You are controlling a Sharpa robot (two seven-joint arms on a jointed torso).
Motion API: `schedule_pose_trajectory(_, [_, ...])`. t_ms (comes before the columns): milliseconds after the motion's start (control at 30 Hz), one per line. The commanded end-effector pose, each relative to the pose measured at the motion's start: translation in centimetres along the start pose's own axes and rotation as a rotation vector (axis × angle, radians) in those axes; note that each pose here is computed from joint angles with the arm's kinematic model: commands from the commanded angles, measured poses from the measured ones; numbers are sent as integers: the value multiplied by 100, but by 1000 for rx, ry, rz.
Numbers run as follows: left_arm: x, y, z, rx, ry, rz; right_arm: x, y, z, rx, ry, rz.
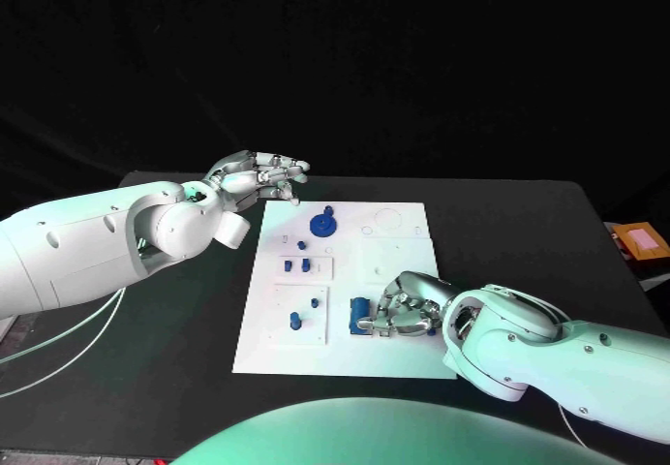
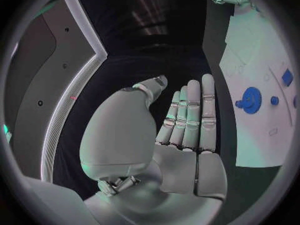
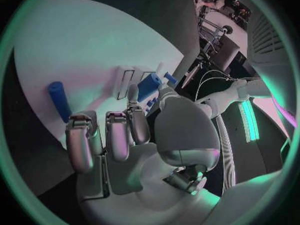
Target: Assemble the parts on the task board
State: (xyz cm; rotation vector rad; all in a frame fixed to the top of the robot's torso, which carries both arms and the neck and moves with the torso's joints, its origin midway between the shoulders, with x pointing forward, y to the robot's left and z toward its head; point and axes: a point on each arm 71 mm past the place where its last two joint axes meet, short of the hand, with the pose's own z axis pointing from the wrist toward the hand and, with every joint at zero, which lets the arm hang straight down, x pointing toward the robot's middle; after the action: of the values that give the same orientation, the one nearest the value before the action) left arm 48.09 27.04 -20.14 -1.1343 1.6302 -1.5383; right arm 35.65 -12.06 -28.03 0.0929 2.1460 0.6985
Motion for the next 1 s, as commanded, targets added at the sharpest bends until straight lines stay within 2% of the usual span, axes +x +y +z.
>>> schedule_pose_trajectory(33, [21, -9, 5, 6, 17, -10, 2, -64, 25, 13, 8, -29])
schedule_pose_trajectory(433, [0, -8, -5, 4, 12, -8, -9, -150, 12, 24, 39, -49])
schedule_pose_trajectory(733, [-5, -7, -8, 2, 13, -9, 5, -126, -5, 9, 52, -45])
schedule_pose_trajectory(833, [-7, -7, -8, 2, 13, -9, -5, -123, -10, 5, 38, -36])
schedule_pose_trajectory(1000, [-9, -8, -9, 3, 12, -8, -77, -146, -61, -13, -40, 1])
